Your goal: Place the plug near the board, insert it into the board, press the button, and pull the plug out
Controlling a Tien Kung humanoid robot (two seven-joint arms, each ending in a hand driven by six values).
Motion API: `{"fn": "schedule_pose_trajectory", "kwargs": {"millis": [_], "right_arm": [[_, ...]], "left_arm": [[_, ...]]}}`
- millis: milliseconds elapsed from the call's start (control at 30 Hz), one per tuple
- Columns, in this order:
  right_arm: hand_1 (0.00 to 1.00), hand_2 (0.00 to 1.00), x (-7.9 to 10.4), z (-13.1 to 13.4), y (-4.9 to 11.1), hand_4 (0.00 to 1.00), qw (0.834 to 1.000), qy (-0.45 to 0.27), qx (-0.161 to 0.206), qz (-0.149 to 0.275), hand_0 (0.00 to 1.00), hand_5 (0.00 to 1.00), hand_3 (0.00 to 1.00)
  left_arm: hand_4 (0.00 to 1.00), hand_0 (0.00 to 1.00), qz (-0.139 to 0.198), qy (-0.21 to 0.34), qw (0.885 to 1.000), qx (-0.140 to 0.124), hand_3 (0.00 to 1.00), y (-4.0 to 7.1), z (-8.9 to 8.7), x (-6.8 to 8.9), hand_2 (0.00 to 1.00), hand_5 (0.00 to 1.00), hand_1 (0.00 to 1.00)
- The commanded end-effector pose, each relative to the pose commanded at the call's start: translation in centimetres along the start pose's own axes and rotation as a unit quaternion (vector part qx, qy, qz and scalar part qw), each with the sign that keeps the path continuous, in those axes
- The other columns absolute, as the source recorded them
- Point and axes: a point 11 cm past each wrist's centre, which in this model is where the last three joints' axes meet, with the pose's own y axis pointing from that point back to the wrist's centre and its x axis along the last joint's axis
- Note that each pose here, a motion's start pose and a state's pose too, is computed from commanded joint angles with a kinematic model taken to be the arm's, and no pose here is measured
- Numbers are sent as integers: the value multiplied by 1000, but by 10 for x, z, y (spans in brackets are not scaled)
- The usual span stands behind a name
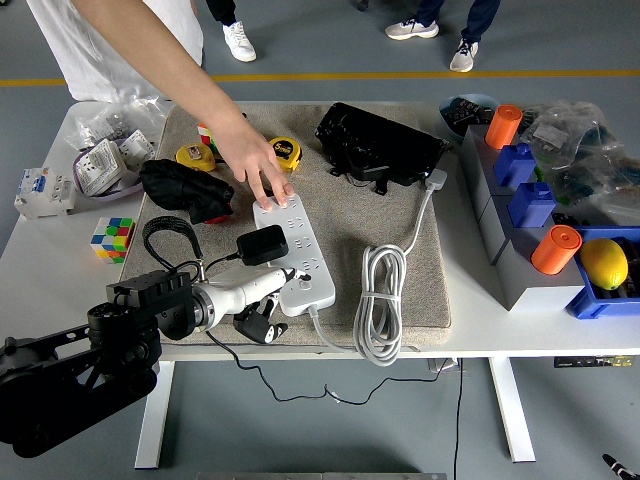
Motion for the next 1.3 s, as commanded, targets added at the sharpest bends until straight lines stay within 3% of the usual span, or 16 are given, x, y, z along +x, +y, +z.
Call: {"fn": "schedule_pose_trajectory", "kwargs": {"millis": [367, 1300], "right_arm": [[626, 629, -1, 0, 0, 998, 1000, -1, 0, 0, 607, 452, 550], [627, 628, -1, 0, 0, 998, 1000, -4, 1, 0, 608, 451, 551]], "left_arm": [[646, 42, -14, -5, 1000, 15, 942, -4, -7, -5, 171, 2, 108], [616, 46, -29, 0, 999, 13, 917, -5, -7, -11, 172, 2, 109]]}}
